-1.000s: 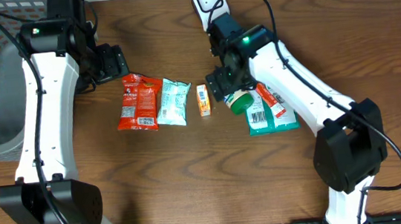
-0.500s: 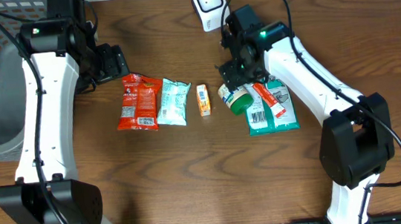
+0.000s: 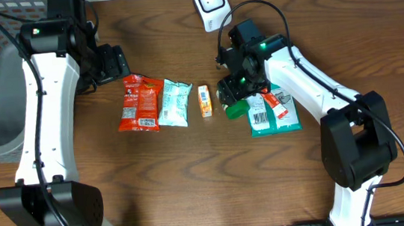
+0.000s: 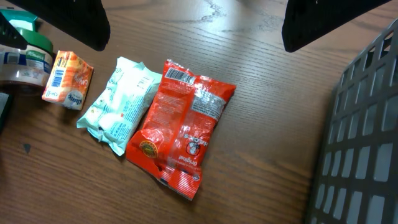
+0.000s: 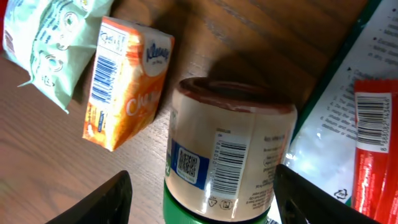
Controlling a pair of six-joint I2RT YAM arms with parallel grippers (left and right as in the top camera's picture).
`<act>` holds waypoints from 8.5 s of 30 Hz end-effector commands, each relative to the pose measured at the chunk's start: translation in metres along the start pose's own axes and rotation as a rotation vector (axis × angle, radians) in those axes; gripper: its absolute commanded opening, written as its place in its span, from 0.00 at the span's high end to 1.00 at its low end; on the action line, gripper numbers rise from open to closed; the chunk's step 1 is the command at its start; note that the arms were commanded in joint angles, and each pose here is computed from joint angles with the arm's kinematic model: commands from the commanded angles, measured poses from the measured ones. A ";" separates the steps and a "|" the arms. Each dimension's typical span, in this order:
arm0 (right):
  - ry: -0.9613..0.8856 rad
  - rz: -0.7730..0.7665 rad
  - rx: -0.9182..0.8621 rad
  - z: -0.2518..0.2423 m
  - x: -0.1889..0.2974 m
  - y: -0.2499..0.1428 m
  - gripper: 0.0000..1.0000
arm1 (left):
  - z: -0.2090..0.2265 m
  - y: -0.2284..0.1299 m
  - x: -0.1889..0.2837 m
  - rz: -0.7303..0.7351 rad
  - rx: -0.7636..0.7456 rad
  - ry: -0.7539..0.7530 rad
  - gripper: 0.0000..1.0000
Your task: Scan the item barcode
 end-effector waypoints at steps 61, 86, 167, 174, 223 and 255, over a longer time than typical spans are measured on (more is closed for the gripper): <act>-0.131 -0.062 0.118 0.005 -0.027 0.021 0.19 | 0.003 0.001 -0.001 -0.005 0.000 0.020 0.11; -0.111 -0.041 0.129 0.003 -0.035 0.018 0.33 | 0.003 0.001 -0.001 -0.005 0.000 0.020 0.11; -0.179 -0.237 -0.165 -0.025 0.002 0.051 0.15 | 0.002 0.001 -0.001 -0.005 0.000 0.020 0.11; -0.073 -0.282 -0.179 -0.044 0.014 0.053 0.21 | 0.003 0.001 -0.001 -0.005 0.000 0.020 0.11; 0.104 0.026 -0.372 -0.033 0.003 0.000 0.64 | 0.003 0.001 -0.001 -0.005 0.000 0.020 0.11; 0.035 0.027 -0.331 -0.030 0.038 0.014 0.51 | 0.003 0.001 -0.001 -0.005 0.000 0.020 0.11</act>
Point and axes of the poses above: each gripper's point midway between its finger pads, its own x axis back along the fingers, its own z axis along the line the jaws close on, y = z × x, the point moved 8 cm from there along x, back along the fingers, and after that the axes turned 14 degrees about x, right-handed, at the moved point
